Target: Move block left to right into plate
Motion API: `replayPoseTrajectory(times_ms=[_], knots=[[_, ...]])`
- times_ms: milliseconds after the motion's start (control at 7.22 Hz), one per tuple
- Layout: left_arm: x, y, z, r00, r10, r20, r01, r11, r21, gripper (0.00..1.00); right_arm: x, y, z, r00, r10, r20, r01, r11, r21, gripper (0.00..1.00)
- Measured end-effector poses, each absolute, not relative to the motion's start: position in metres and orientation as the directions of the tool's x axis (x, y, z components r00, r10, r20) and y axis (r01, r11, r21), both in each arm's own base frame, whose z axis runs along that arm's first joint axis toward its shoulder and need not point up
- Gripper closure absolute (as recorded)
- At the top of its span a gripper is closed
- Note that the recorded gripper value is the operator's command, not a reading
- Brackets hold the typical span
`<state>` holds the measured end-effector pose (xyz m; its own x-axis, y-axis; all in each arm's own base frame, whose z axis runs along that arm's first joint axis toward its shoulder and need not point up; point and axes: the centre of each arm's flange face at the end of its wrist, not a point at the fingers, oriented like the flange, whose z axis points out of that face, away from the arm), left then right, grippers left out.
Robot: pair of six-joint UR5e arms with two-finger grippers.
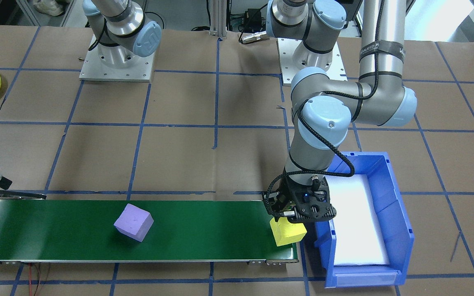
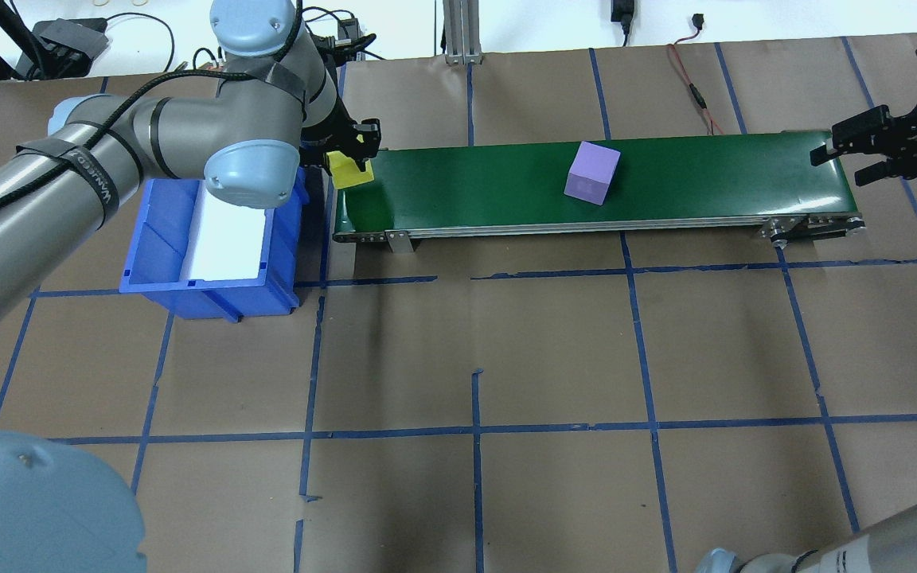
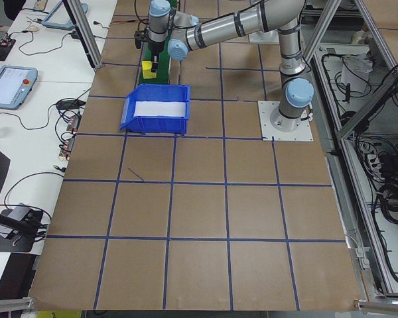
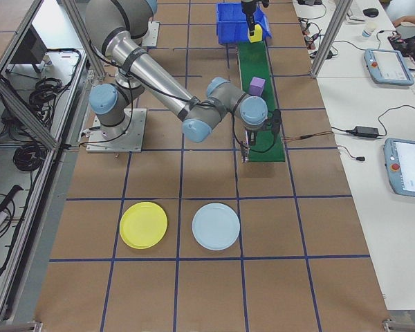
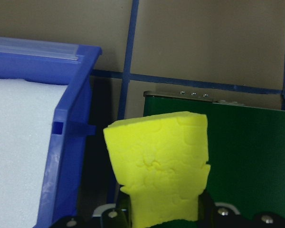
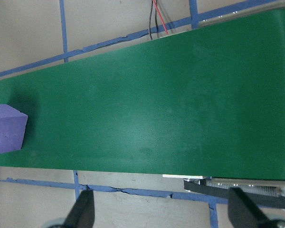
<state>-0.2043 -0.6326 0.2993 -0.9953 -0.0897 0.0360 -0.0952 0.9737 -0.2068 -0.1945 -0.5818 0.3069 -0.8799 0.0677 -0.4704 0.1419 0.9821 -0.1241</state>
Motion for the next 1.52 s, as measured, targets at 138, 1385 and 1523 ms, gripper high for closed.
replayPoseTrajectory(times_ms=[138,1385,1523], knots=[[-0.209,-0.632,0.294,-0.996,-0.084,0.037,-0.090,0.976,-0.199,0.14,-0.195,-0.580,0.305,-0.877,0.074,-0.475,0.148,0.982,-0.120,0.00],[-0.206,-0.562,0.421,-0.997,-0.068,0.023,-0.072,0.976,-0.206,0.00,-0.190,-0.572,0.293,-0.867,0.097,-0.488,0.163,0.982,-0.095,0.00],[-0.191,-0.546,0.444,-0.996,-0.091,0.020,-0.093,0.977,-0.194,0.00,-0.190,-0.573,0.294,-0.868,0.097,-0.487,0.163,0.982,-0.095,0.00]])
